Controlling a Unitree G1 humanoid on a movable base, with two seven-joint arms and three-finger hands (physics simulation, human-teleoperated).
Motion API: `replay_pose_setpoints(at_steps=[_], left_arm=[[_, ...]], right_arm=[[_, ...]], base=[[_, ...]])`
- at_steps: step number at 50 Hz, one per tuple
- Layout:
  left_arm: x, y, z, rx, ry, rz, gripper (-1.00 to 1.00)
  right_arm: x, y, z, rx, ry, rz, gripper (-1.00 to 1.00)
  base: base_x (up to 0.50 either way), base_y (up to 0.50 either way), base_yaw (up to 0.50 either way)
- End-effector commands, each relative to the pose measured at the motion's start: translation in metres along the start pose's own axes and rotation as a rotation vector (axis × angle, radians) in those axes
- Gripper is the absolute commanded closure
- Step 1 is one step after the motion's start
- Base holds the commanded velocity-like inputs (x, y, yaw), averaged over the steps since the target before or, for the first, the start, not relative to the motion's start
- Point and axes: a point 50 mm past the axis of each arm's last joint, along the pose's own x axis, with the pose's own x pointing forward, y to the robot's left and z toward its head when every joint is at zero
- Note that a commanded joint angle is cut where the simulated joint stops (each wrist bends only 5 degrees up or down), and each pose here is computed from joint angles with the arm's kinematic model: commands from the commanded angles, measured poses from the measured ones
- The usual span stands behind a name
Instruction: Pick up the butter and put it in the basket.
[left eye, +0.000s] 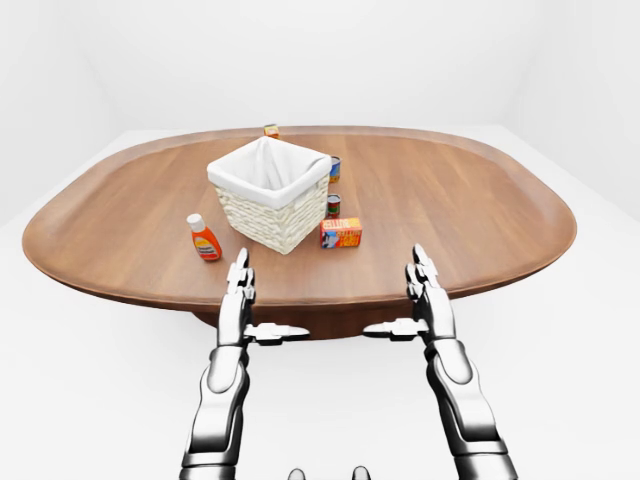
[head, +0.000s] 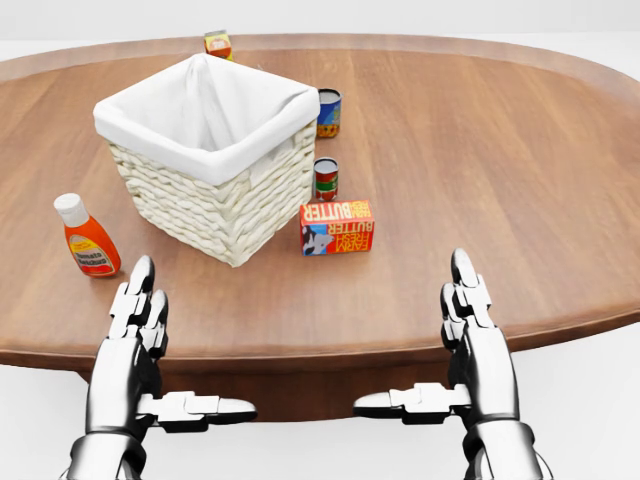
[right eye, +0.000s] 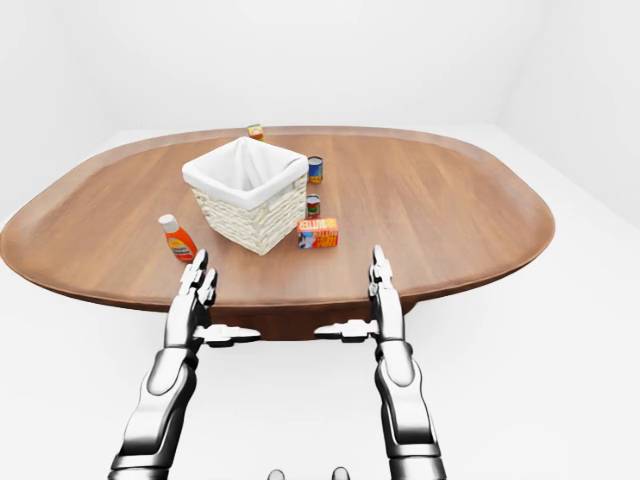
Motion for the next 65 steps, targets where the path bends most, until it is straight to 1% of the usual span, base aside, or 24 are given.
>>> replay_pose_setpoints(at_steps=[1,12,32,35,37,40,41,44,49,52,53,55,59,65], left_arm=[[0.001,0.008,0.0,-0.002,-0.003,0.004,-1.0],[0.002,0.008,-0.001,-0.002,-0.002,0.005,-1.0],[0.001,0.008,0.001,0.001,-0.004,0.008,-1.0],[0.0,0.01,0.008,0.006,-0.014,0.016,-1.0],[-0.001,0.012,0.015,0.002,-0.023,0.019,-1.0],[0.003,0.014,0.031,-0.003,-0.076,0.017,-1.0],[0.005,0.015,0.038,-0.006,-0.104,0.012,-1.0],[0.008,0.017,0.052,-0.002,-0.162,0.014,-1.0],[0.007,0.019,0.071,0.007,-0.241,0.019,-1.0],[0.009,0.02,0.079,0.012,-0.274,0.023,-1.0],[0.013,0.02,0.084,0.014,-0.293,0.025,-1.0],[0.014,0.02,0.086,0.014,-0.298,0.025,-1.0],[0.021,0.021,0.104,0.009,-0.366,0.027,-1.0],[0.025,0.02,0.119,0.012,-0.421,0.025,-1.0]], right_arm=[[0.0,-0.009,0.001,0.009,0.001,-0.014,-1.0],[0.001,-0.009,0.0,0.003,0.009,-0.017,-1.0],[-0.001,-0.012,0.003,0.001,0.005,-0.031,-1.0],[-0.004,-0.014,0.01,0.001,0.002,-0.033,-1.0],[-0.007,-0.015,0.017,0.0,-0.024,-0.03,-1.0],[-0.007,-0.016,0.027,-0.015,-0.068,-0.023,-1.0],[-0.004,-0.019,0.03,-0.034,-0.078,-0.043,-1.0],[0.002,-0.02,0.04,-0.047,-0.116,-0.033,-1.0],[0.007,-0.02,0.06,-0.066,-0.196,-0.015,-1.0],[0.01,-0.019,0.07,-0.075,-0.235,-0.008,-1.0],[0.013,-0.019,0.075,-0.078,-0.253,-0.001,-1.0],[0.015,-0.019,0.076,-0.083,-0.259,0.0,-1.0],[0.027,-0.021,0.091,-0.095,-0.305,0.002,-1.0],[0.033,-0.02,0.104,-0.104,-0.347,0.011,-1.0]], base=[[0.0,0.0,0.0],[0.0,0.02,0.0],[0.0,0.48,0.0],[0.0,0.13,0.0],[0.0,0.0,0.0],[0.0,0.0,0.0],[0.0,0.0,0.0],[0.0,0.0,0.0],[0.0,0.0,0.0],[0.0,0.0,0.0],[0.0,0.0,0.0],[0.0,0.0,0.0],[0.0,0.0,0.0],[0.0,0.0,0.0]])
